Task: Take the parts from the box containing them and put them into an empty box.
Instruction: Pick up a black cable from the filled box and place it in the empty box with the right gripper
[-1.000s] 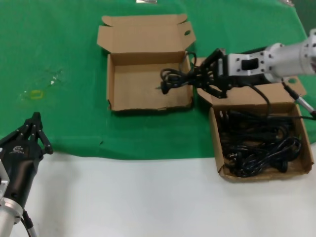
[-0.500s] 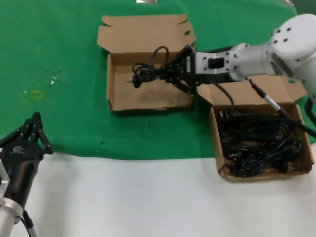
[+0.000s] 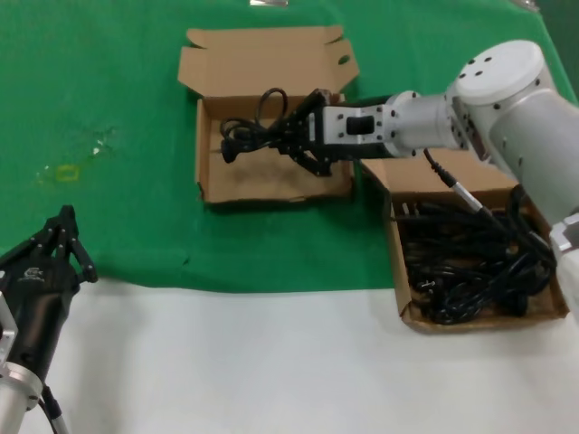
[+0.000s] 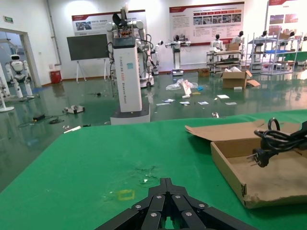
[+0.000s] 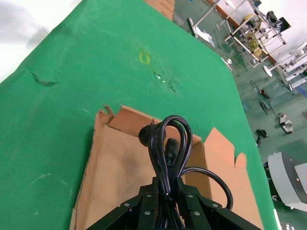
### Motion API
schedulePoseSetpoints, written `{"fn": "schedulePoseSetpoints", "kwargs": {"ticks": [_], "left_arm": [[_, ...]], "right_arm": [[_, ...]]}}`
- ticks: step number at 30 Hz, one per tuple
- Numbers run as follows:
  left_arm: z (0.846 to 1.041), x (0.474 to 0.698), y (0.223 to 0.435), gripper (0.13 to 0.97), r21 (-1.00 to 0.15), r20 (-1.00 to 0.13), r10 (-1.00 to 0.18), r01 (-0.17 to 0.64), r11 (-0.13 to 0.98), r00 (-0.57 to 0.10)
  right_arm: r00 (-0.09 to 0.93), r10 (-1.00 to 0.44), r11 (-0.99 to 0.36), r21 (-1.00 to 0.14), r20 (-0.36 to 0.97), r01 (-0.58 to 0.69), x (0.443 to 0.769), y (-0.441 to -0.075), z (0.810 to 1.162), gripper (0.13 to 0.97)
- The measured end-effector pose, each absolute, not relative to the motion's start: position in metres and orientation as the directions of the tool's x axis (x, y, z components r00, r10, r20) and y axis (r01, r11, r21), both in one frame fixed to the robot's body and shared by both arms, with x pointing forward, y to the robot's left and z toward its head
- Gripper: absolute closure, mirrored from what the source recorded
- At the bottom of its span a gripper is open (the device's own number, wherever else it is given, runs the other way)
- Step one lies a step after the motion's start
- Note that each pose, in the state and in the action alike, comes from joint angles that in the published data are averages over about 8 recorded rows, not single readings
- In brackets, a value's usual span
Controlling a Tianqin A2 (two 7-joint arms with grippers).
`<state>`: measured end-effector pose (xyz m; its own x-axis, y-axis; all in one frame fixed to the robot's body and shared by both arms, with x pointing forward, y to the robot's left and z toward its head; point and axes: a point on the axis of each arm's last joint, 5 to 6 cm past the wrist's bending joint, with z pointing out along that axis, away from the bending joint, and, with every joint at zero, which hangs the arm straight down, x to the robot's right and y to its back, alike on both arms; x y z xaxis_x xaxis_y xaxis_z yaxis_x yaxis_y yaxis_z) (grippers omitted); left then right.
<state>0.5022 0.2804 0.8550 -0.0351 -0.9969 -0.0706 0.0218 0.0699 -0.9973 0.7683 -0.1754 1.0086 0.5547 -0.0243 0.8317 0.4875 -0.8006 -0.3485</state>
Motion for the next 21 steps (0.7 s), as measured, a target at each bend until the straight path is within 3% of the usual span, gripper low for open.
{"fn": "schedulePoseSetpoints", "kwargs": {"ticks": [21], "left_arm": [[0.855, 0.502, 0.28, 0.953, -0.997, -0.071, -0.997, 0.022, 0.07, -0.035]], "right_arm": [[0.528, -0.027, -0.82, -0.321, 0.849, 0.474, 0.767, -0.16, 0.988, 0.884]]}}
